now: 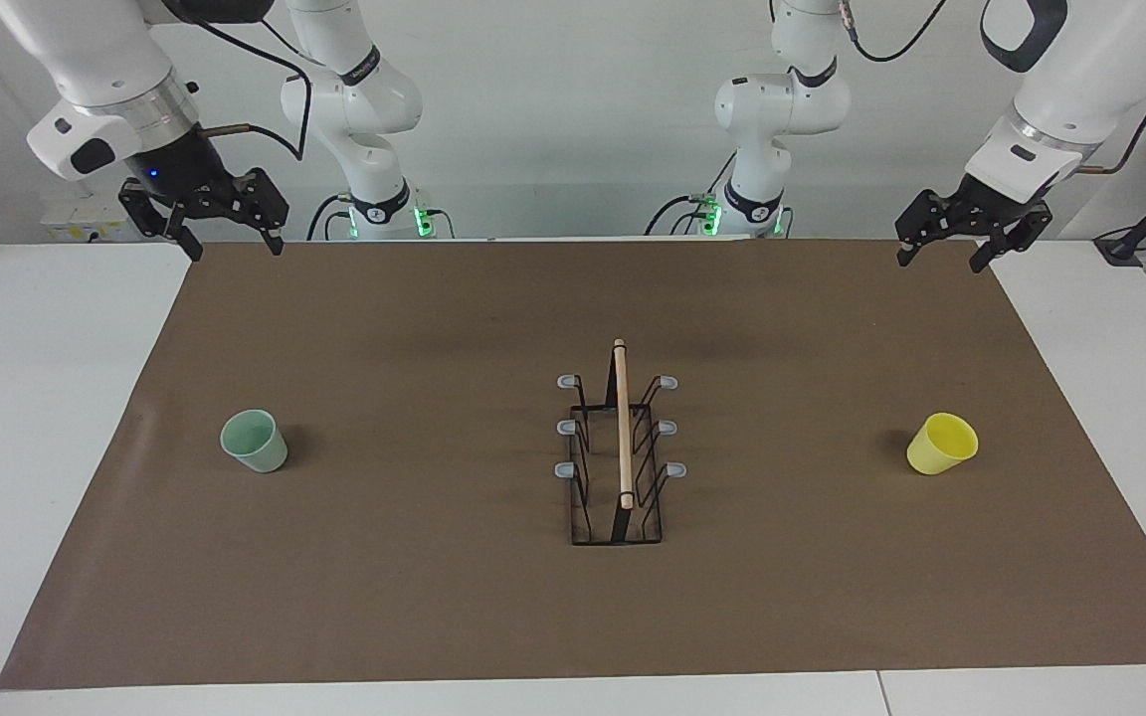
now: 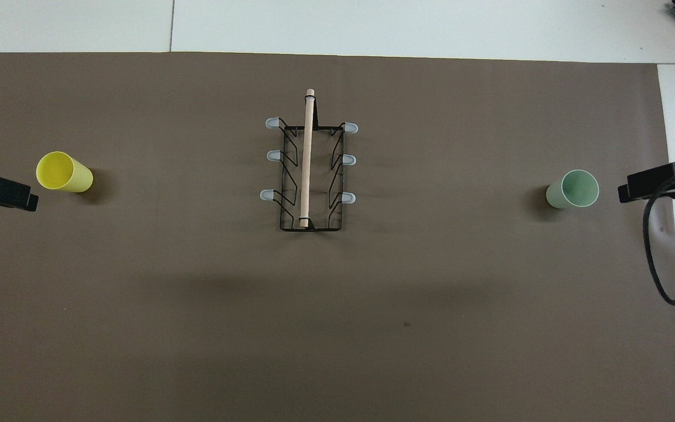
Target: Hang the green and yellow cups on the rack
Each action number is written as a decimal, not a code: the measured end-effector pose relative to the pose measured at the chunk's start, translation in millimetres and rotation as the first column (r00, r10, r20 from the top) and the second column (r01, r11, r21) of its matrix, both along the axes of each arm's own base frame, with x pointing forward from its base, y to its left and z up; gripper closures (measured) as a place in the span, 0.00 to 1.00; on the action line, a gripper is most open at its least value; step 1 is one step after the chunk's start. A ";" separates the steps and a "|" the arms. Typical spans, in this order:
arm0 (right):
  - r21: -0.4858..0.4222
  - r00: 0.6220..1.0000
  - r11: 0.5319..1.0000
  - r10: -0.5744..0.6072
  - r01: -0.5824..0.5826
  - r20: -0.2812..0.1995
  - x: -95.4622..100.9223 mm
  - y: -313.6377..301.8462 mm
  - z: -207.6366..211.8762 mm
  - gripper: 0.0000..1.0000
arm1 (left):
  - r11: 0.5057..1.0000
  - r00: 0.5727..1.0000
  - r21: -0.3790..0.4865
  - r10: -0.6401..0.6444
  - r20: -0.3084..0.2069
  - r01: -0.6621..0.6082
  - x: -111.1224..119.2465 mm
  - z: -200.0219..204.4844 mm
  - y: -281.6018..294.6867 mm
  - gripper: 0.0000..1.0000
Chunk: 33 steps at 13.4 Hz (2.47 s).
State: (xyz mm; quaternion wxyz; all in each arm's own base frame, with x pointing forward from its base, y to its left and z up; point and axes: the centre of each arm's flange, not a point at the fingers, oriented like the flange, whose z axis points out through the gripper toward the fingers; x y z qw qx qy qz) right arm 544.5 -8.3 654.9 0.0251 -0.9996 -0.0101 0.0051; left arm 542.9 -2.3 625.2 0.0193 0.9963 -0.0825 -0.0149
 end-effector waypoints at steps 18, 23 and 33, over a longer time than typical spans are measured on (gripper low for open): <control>0.000 1.000 1.000 0.000 0.000 -0.004 -0.1 0.1 -1.7 0.00 | 1.000 1.000 -0.002 -0.005 0.002 0.005 0.1 0.0 -2.7 0.00; 0.000 1.000 1.000 0.000 0.000 -0.005 -0.1 0.1 -2.1 0.00 | 1.000 1.000 -0.004 0.001 -0.009 -0.001 6.1 -8.4 -1.1 0.00; -0.005 1.000 1.000 0.000 0.000 -0.009 -0.1 -0.5 -4.0 0.00 | 0.976 0.976 -0.039 0.216 -0.016 -0.216 51.6 -40.4 24.1 0.00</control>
